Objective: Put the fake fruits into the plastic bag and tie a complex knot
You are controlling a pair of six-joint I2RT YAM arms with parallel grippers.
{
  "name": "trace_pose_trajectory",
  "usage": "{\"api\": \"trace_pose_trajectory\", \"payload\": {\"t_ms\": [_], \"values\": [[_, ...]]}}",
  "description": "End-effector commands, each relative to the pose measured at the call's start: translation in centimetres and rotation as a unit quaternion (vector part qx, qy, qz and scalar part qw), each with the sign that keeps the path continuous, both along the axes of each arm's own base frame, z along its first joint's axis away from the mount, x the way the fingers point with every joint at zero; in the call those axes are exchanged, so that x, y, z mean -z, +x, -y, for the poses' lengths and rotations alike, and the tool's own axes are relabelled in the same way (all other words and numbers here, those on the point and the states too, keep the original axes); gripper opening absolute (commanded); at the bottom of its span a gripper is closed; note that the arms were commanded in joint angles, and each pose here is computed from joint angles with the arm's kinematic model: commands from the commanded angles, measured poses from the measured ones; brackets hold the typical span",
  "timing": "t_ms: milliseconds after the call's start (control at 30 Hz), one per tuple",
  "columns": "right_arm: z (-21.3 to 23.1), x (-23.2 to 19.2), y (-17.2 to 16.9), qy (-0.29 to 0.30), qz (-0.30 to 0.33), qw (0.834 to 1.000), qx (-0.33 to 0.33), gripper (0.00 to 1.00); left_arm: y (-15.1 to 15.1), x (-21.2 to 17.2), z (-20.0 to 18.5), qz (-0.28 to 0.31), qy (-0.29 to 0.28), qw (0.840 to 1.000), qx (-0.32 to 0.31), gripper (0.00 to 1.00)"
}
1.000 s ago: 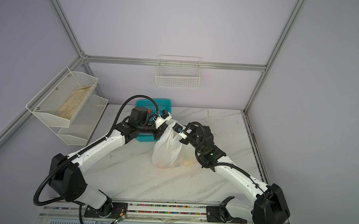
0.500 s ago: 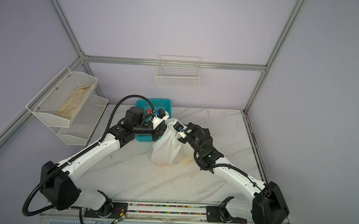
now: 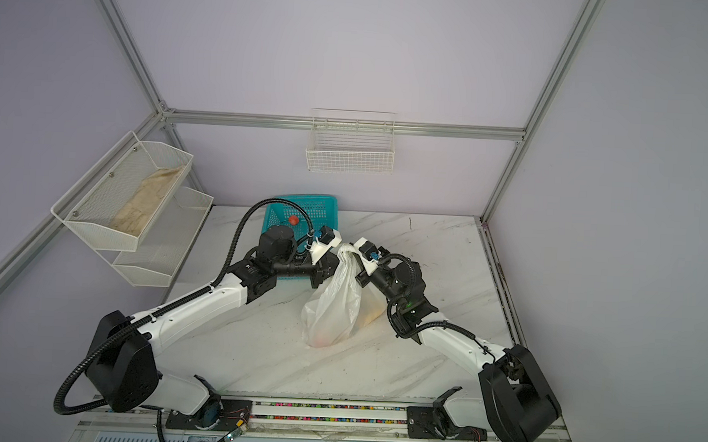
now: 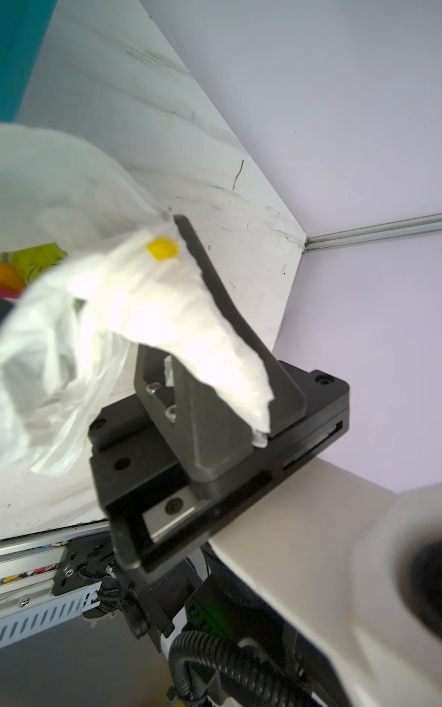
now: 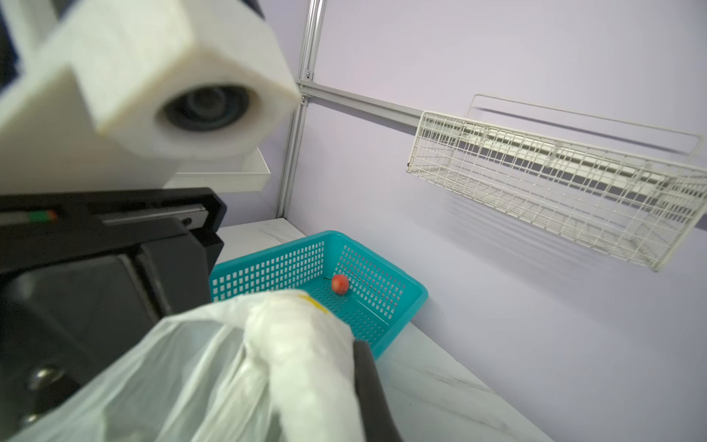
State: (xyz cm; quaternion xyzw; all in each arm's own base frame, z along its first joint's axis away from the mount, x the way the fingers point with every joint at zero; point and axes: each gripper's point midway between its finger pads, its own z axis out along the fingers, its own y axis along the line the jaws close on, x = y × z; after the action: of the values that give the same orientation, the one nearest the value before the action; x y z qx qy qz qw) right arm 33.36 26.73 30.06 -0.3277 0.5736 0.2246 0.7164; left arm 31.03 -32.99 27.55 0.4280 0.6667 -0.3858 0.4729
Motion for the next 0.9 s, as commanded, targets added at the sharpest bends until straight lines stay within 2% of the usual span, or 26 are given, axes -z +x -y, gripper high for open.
{"api": "trace_pose_trajectory", "payload": {"t_ms": [0,433,467,700,867], "values": [[0.0,-3.3,-1.6,0.089,0.023,0.994,-0.064,0.00,-1.1,-0.2,0.4,0.003,-0.036,0.999,0.003,0.00],[0.0,-3.7,-2.1,0.221,-0.011,0.964,-0.146,0.00,-1.1,2.7,-0.5,0.000,-0.052,0.998,-0.028,0.17],[0.0,-3.6,-2.1,0.227,-0.011,0.962,-0.149,0.00,-1.3,1.5,-0.9,0.013,-0.062,0.997,-0.033,0.19],[0.5,-3.8,-1.7,0.243,-0.001,0.954,-0.176,0.00,-0.9,0.7,-2.6,0.022,-0.095,0.991,-0.091,0.22],[0.6,-3.5,-1.9,0.208,0.020,0.958,-0.197,0.00,-0.4,-0.5,-4.4,0.025,-0.110,0.983,-0.148,0.38]]}}
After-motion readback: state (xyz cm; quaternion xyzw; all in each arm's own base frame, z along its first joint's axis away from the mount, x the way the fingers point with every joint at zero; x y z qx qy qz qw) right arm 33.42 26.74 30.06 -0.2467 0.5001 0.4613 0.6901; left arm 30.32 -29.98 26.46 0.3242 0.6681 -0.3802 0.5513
